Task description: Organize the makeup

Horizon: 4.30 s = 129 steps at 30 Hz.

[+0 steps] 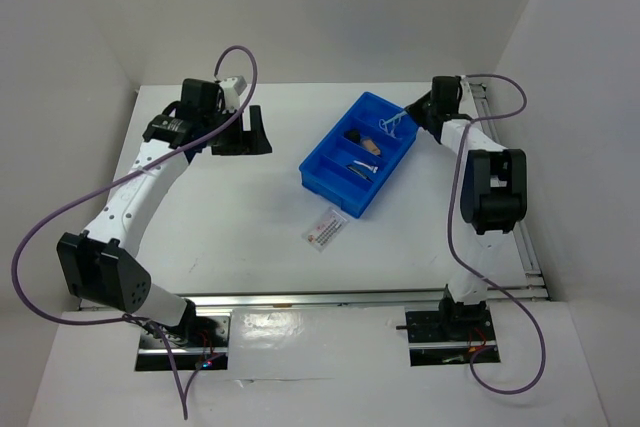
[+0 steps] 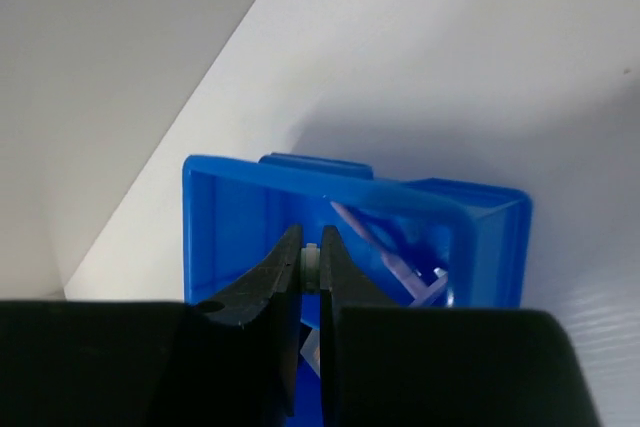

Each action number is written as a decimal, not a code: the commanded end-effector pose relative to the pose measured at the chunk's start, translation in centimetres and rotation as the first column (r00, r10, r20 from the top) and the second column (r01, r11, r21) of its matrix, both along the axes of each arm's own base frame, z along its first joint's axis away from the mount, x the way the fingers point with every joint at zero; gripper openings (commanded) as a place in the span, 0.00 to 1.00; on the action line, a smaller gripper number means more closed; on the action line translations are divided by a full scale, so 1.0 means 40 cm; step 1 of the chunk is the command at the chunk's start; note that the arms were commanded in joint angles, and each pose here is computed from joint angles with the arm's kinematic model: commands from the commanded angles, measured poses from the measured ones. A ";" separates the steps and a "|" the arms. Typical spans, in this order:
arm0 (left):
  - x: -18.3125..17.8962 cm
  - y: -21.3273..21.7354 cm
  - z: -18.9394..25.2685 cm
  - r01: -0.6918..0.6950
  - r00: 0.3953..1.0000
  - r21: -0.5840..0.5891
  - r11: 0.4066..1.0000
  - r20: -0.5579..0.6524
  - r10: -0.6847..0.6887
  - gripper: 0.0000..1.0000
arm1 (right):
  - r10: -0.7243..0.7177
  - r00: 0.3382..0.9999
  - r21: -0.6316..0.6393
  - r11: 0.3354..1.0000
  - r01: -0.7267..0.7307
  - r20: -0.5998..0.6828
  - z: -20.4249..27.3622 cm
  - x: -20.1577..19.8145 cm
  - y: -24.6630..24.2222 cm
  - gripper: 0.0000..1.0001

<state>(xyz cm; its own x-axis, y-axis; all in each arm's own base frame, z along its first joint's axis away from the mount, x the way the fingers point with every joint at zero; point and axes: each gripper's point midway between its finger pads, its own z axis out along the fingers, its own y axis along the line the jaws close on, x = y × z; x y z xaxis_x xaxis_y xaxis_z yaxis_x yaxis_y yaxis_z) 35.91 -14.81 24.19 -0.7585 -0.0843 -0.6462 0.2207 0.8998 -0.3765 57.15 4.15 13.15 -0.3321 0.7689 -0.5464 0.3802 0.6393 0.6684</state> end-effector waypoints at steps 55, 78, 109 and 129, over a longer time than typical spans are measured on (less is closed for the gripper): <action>-0.074 0.087 -0.039 -0.219 0.976 0.012 0.976 -0.010 0.219 0.82 | 0.401 0.804 -0.071 0.877 -0.476 -0.440 -0.056 -0.809 0.623 0.98; -0.139 0.003 -0.138 -0.031 0.998 0.120 0.992 -0.058 0.038 0.82 | 0.300 0.780 -0.046 0.921 -0.387 -0.549 -0.186 -0.820 0.589 1.00; -0.144 0.015 -0.158 -0.048 0.997 0.151 0.987 -0.056 0.057 0.82 | -0.070 0.781 -0.413 0.876 -0.250 -0.621 -0.312 -0.803 0.602 0.74; -0.074 0.119 -0.028 -0.239 0.971 0.205 0.949 0.035 0.237 0.83 | 0.404 0.848 -0.248 0.832 -0.497 -0.342 0.040 -0.880 0.737 0.42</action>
